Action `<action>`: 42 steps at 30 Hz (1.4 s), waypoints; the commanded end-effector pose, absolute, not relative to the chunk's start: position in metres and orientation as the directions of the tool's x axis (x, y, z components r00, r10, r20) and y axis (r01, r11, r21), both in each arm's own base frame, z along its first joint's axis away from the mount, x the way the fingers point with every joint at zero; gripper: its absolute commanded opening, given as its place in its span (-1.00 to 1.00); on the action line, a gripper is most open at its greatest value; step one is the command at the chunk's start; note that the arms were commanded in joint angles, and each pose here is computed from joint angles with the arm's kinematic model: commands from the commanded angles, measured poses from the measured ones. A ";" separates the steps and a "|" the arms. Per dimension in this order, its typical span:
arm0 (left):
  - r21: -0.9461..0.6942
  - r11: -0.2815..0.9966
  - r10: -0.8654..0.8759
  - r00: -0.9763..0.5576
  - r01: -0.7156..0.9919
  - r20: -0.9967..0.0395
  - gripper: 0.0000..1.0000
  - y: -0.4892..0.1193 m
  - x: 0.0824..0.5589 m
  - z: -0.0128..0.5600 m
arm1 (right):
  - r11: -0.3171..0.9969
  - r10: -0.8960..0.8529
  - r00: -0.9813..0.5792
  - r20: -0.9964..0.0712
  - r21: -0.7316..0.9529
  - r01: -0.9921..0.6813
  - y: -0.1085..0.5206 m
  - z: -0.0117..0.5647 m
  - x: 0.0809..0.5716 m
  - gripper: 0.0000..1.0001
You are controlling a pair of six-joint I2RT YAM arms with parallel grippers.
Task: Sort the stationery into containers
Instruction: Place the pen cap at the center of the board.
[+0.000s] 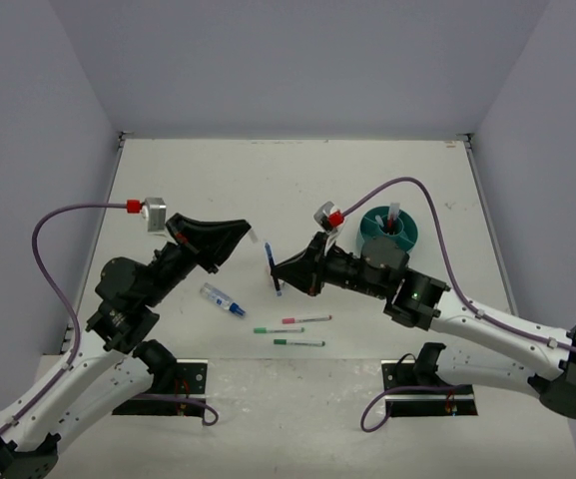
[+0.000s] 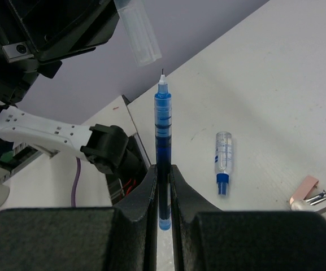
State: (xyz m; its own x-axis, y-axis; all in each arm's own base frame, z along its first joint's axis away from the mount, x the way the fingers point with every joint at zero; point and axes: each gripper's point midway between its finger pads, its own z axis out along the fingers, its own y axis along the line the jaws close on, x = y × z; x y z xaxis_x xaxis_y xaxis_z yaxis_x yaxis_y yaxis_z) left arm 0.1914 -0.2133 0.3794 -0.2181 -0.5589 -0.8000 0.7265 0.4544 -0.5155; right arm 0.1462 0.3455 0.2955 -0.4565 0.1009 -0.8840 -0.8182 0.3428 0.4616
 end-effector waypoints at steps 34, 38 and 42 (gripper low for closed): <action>0.102 0.979 0.204 -0.882 0.178 -0.425 -1.00 -0.193 0.298 0.023 | 0.664 0.221 -0.313 -0.924 0.378 -0.645 0.211 0.301 0.153 -1.00; 0.115 0.977 0.209 -0.888 0.178 -0.409 -0.92 -0.190 0.299 0.019 | 0.666 0.221 -0.312 -0.924 0.376 -0.644 0.209 0.302 0.153 -1.00; 0.107 0.979 0.203 -0.884 0.174 -0.421 -0.31 -0.191 0.301 0.027 | 0.668 0.225 -0.307 -0.925 0.376 -0.643 0.208 0.304 0.153 -1.00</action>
